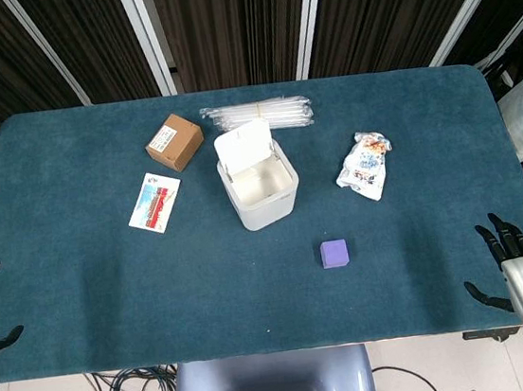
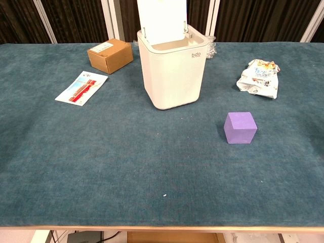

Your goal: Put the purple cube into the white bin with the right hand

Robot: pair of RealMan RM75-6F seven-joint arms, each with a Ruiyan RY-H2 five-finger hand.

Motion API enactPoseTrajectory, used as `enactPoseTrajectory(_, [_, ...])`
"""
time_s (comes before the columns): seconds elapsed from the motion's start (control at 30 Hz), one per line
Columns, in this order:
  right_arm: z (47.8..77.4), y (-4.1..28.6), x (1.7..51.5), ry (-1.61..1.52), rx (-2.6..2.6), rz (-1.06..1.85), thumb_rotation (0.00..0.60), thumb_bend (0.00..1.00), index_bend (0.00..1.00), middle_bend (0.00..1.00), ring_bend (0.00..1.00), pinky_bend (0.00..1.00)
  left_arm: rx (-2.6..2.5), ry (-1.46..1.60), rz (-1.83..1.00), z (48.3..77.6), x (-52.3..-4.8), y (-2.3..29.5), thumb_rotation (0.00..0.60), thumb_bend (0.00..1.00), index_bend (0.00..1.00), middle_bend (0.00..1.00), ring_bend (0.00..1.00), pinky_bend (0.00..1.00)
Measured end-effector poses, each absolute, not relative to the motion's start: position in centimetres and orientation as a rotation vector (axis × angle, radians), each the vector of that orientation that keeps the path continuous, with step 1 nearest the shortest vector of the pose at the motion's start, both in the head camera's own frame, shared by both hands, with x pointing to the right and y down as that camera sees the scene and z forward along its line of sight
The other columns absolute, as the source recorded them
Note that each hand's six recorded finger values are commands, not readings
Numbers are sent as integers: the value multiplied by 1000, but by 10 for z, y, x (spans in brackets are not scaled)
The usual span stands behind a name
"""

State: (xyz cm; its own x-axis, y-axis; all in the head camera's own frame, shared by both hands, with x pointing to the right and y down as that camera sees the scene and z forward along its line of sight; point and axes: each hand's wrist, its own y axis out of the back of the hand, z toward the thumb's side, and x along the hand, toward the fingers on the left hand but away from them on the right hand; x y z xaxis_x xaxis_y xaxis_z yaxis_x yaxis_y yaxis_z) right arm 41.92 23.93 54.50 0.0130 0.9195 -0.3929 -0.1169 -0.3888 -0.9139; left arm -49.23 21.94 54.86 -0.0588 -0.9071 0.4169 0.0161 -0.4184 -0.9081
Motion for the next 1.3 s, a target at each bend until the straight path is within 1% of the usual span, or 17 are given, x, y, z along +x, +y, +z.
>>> enactPoseTrajectory(0.6, [542,240,418,-898,-1451,1506,600,131,113,96,132,317,-1471,990,-1572,548,-491,220,600,94,128,166,22,18])
enactPoseTrajectory(0.87, [551,241,405,-878,-1594,1474,600,109,112,85,124,317,-1470,1000,-1562,545,-491,220,600,95,128,166,22,18])
enactPoseTrajectory(1.03, [566,224,379,-773,-1754,1400,600,108,111,85,124,317,-1475,1000,-1567,546,-491,220,600,95,128,166,22,18])
enactPoseTrajectory(1.3, [605,177,308,-551,-1979,1243,600,108,112,86,122,302,-1472,1004,-1568,545,-492,220,600,95,128,166,22,18])
